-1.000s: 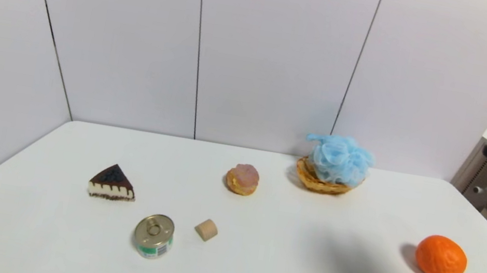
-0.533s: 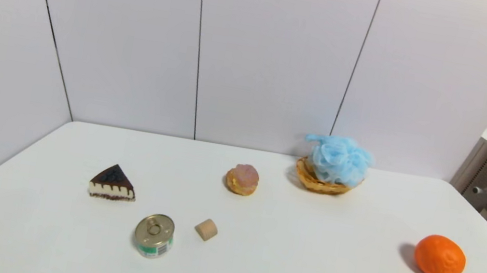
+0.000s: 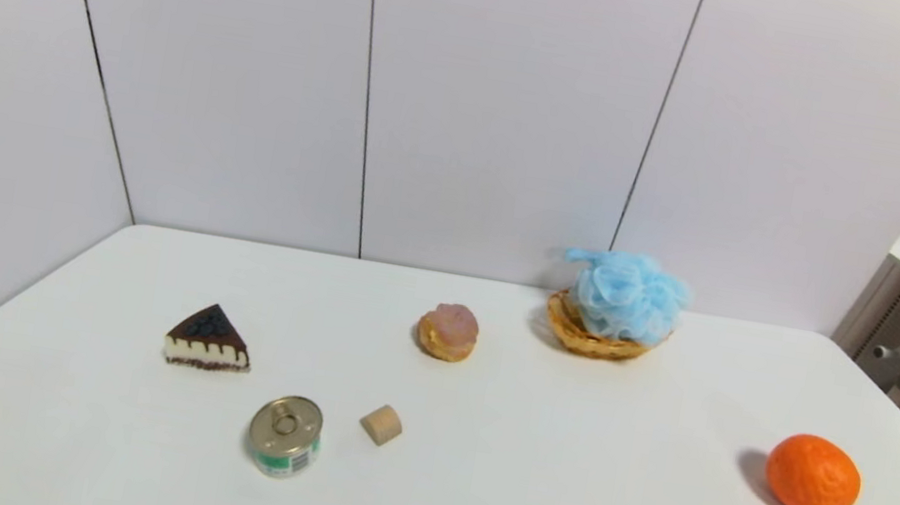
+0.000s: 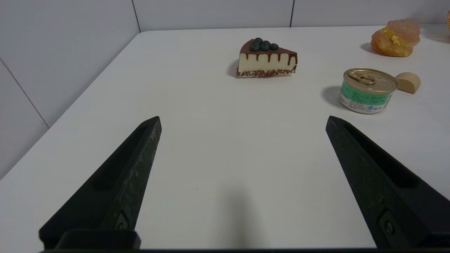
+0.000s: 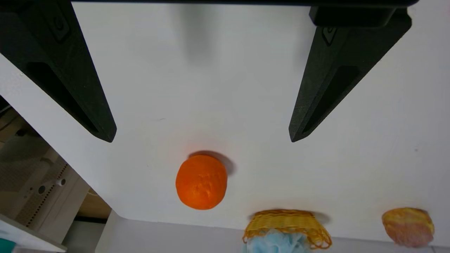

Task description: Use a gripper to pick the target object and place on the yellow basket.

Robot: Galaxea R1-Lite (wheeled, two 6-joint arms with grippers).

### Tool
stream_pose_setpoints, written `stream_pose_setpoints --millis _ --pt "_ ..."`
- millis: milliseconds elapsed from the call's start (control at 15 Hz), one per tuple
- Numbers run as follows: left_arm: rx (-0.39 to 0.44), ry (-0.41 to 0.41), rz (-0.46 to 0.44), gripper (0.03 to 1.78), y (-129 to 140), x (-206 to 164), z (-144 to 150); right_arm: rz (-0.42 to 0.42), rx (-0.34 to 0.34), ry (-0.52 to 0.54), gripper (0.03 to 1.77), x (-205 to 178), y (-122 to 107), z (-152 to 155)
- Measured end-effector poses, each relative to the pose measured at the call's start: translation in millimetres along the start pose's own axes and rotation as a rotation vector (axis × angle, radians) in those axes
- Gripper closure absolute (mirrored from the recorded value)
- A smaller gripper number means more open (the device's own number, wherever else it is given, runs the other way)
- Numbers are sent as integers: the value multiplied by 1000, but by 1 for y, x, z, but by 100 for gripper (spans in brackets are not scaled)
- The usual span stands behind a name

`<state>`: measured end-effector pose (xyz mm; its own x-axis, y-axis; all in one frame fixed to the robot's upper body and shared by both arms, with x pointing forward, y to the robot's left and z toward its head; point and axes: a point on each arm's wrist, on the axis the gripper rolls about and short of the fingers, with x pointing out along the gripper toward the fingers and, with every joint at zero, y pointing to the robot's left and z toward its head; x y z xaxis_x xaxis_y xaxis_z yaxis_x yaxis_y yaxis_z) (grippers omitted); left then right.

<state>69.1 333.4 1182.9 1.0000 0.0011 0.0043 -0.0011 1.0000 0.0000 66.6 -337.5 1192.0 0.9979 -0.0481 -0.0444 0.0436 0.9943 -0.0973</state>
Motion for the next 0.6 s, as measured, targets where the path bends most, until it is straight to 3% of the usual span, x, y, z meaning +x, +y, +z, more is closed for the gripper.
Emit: stream_pose_setpoints --millis 267,467,600 --pt "0 0 0 12 0 0 0 4 17 -23 11 -2 0 -2" --pt "0 0 0 12 0 0 0 39 81 -12 11 0 2 -8" --pt "0 0 0 12 0 0 0 40 89 -15 11 1 2 -8"
